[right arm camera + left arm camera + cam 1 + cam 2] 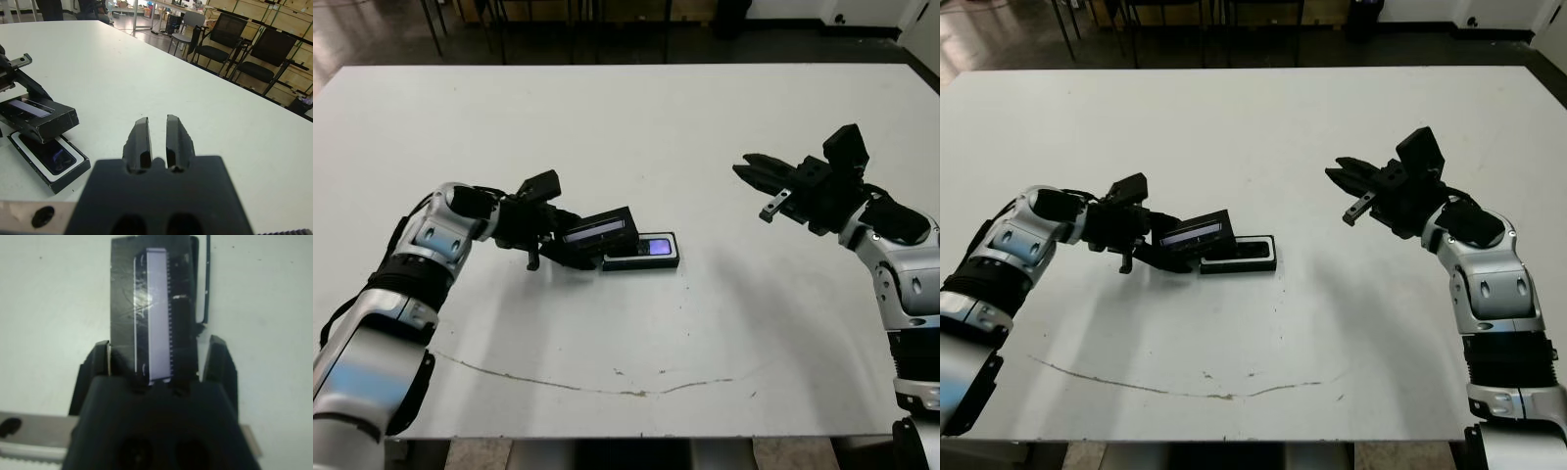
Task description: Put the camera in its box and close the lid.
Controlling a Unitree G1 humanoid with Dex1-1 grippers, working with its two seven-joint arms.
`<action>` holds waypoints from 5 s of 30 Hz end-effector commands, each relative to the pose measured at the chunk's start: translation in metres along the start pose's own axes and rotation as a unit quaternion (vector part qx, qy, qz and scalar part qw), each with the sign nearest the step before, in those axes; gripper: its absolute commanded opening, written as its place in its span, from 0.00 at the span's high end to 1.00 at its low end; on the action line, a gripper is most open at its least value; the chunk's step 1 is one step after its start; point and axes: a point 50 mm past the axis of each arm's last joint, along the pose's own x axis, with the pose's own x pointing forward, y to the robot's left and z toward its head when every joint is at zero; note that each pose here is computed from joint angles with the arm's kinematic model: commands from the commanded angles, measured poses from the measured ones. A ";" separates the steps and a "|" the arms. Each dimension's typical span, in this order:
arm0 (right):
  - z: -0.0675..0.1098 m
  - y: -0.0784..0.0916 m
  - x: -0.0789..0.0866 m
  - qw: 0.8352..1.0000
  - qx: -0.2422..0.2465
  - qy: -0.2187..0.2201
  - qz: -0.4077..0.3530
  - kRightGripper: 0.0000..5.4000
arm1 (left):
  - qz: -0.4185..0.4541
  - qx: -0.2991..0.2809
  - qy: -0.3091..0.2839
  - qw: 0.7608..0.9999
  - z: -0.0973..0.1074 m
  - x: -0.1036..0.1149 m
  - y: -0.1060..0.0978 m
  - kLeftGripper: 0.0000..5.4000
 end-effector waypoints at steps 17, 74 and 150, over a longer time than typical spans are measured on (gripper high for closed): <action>-0.011 0.002 -0.003 1.000 0.008 0.022 0.003 1.00 | -0.064 0.008 0.028 0.998 0.001 -0.002 -0.008 0.75; -0.010 0.001 -0.005 0.999 0.023 0.030 0.029 1.00 | 0.014 0.053 0.099 0.994 0.006 0.096 -0.033 0.76; -0.011 0.003 -0.008 0.999 0.026 0.038 0.021 1.00 | 0.362 -0.189 -0.085 0.909 0.020 0.105 -0.093 1.00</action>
